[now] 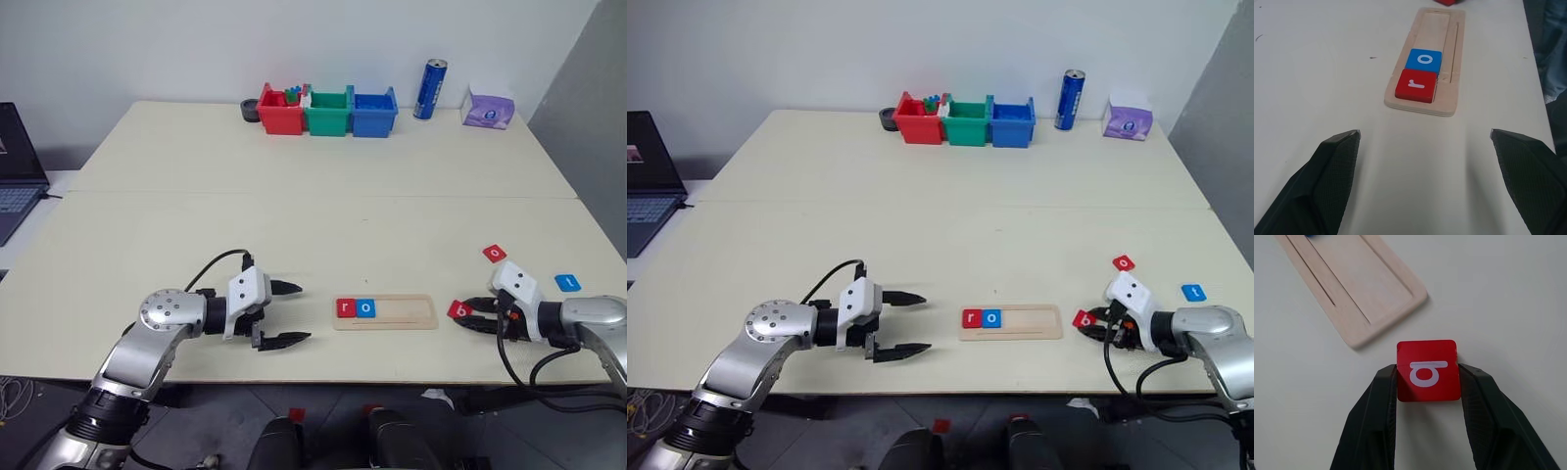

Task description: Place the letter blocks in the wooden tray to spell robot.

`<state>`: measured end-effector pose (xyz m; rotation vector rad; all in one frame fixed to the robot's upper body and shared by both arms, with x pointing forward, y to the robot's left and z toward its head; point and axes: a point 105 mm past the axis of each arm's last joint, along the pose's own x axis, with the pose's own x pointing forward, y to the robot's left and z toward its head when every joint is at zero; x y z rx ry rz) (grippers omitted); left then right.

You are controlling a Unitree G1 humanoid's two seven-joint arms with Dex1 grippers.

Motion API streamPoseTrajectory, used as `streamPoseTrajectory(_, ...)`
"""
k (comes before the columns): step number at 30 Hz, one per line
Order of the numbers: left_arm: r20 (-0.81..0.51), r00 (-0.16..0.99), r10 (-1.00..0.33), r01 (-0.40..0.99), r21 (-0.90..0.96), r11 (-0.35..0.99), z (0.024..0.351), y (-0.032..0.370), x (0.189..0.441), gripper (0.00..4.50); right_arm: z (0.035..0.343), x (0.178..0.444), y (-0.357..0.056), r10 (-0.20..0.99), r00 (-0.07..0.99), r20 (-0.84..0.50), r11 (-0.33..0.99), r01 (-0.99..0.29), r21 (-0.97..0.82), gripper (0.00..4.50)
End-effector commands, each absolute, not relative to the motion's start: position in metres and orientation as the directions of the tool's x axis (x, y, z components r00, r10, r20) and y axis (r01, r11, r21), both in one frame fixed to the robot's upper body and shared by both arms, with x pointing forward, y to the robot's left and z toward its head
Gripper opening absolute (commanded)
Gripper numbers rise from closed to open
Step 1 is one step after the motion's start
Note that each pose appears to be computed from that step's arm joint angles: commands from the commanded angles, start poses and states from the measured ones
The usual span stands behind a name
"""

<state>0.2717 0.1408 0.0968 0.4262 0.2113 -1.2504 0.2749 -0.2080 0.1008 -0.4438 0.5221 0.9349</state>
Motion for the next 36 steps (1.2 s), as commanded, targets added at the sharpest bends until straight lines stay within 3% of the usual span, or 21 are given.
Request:
streamPoseTrajectory(1,-0.373,0.332,-0.866,0.937,0.238,0.257,0.104,0.147,0.273,4.5,0.124,0.269,-0.173,0.704,0.421,-0.572,0.377,-0.904,-0.202,1.46)
streamPoseTrajectory(9,-0.375,0.324,-0.869,0.94,0.236,0.248,0.102,0.149,0.273,4.5,0.113,0.277,-0.14,0.692,0.328,-0.643,0.245,-0.945,-0.218,1.46)
streamPoseTrajectory(18,-0.366,0.322,-0.873,0.939,0.241,0.246,0.101,0.142,0.27,4.5,0.108,0.292,-0.121,0.689,0.307,-0.656,0.209,-0.952,-0.226,1.46)
streamPoseTrajectory(36,-0.355,0.329,-0.875,0.936,0.246,0.253,0.098,0.14,0.271,4.5,0.107,0.294,-0.111,0.7,0.255,-0.667,0.165,-0.966,-0.197,1.46)
